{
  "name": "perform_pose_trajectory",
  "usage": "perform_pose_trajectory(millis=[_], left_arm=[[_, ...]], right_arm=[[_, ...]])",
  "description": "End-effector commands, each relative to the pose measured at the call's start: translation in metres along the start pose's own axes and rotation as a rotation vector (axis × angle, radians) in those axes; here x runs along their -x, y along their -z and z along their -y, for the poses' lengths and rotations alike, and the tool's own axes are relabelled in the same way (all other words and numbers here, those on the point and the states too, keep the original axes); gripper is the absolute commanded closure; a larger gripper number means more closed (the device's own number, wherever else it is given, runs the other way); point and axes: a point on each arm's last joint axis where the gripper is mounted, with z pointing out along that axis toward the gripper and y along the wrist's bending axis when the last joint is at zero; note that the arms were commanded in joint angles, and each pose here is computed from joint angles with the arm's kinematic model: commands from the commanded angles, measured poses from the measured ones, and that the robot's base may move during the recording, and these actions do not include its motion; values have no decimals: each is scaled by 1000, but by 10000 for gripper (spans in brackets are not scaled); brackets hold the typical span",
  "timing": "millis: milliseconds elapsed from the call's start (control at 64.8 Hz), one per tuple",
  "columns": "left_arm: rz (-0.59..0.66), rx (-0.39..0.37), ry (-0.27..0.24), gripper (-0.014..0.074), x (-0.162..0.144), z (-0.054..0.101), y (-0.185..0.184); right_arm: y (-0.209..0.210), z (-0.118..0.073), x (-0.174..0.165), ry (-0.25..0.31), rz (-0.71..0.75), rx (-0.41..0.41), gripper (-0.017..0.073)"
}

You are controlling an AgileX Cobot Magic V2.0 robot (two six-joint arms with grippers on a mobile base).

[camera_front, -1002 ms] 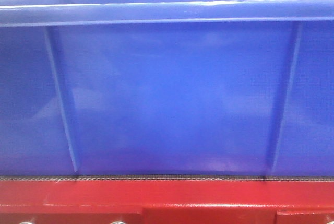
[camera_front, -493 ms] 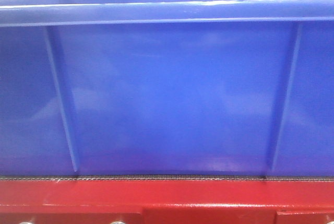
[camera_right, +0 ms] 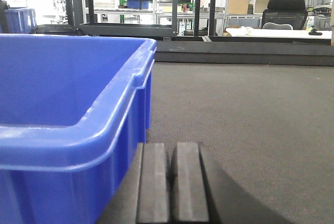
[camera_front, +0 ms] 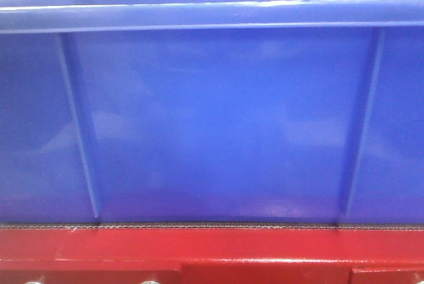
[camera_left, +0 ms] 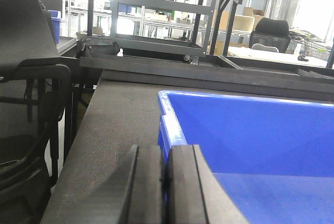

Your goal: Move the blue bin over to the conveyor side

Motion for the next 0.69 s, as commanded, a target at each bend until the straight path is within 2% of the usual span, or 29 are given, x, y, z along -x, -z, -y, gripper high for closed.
perform_pose_trajectory(millis=[0,339,386,447,524,555,679], left_arm=[[18,-2,-4,599,1,0,0],[18,-1,-13,599,1,0,0],[25,9,-41,599,1,-1,1],[40,35,-105,599,0,-3,3],[32,78,-228,599,-8,-6,5],[28,93,-249,599,-14,-8,7],[21,132,-249,599,-41,-13,15]], right_arm=[[1,0,3,13,39,-4,629],[1,0,3,13,39,-4,629],[1,0,3,13,39,-4,629],[1,0,3,13,39,-4,629],[1,0,3,13,39,-4,629],[1,0,3,13,39,-4,629],[1,0,3,13,39,-4,629]])
